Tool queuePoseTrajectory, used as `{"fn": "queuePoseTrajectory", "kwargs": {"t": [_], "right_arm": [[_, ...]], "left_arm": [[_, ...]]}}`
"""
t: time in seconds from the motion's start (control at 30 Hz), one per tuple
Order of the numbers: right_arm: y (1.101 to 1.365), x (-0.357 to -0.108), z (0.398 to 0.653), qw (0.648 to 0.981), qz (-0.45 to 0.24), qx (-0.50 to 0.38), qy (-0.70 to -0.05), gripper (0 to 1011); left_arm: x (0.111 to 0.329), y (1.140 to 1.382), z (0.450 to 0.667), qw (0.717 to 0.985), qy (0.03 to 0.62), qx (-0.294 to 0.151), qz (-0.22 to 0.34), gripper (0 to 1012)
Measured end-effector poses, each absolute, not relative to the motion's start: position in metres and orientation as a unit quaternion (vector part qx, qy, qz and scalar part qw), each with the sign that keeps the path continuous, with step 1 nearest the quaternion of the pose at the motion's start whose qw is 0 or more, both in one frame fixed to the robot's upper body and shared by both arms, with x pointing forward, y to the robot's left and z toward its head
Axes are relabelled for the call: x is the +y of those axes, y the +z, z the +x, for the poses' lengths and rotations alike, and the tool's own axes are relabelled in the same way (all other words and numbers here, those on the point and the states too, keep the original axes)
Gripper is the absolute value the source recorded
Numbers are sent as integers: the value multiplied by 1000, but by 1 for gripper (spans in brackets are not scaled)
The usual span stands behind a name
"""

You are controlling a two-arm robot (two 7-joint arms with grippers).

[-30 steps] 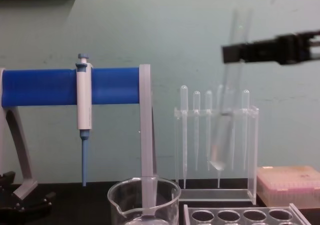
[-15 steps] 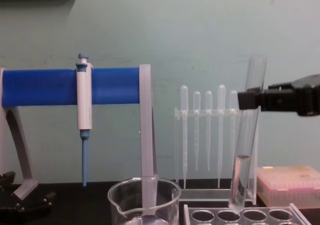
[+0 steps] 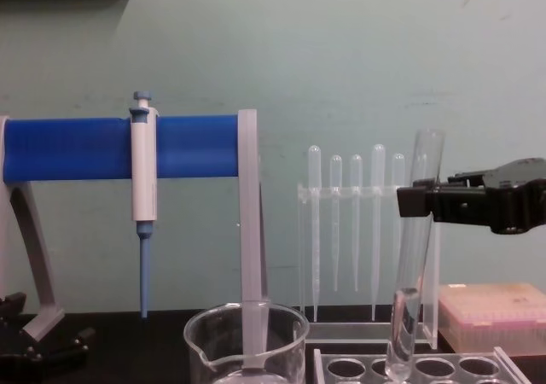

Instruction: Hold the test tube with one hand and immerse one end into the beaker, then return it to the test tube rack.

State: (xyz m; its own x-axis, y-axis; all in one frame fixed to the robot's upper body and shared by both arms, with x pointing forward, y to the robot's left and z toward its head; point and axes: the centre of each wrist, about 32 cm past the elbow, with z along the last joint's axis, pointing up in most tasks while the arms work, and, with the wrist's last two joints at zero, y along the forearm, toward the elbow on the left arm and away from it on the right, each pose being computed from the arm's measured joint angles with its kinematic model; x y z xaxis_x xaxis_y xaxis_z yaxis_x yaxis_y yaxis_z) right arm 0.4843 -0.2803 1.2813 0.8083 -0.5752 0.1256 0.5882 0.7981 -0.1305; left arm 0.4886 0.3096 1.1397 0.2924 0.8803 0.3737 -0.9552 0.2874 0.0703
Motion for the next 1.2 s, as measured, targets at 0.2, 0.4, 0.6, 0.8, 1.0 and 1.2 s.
{"fn": "queuePoseTrajectory", "kwargs": {"t": [0.2,0.4,0.6,0.8,1.0,1.2], "right_arm": [[1275,-279,486,946,-86,-38,-310,241],[1269,-279,487,945,-90,-38,-314,241],[1262,-278,488,943,-96,-36,-316,241],[1253,-277,488,944,-104,-32,-313,241],[1247,-275,487,944,-109,-29,-310,241],[1242,-274,487,943,-114,-32,-310,241]], "left_arm": [[310,1140,489,791,580,-132,141,1000],[310,1140,489,791,580,-132,141,1000],[310,1140,489,791,580,-132,141,1000],[310,1140,489,791,580,-132,142,1000],[310,1140,489,791,580,-132,141,1000],[310,1140,489,791,580,-132,141,1000]]}}
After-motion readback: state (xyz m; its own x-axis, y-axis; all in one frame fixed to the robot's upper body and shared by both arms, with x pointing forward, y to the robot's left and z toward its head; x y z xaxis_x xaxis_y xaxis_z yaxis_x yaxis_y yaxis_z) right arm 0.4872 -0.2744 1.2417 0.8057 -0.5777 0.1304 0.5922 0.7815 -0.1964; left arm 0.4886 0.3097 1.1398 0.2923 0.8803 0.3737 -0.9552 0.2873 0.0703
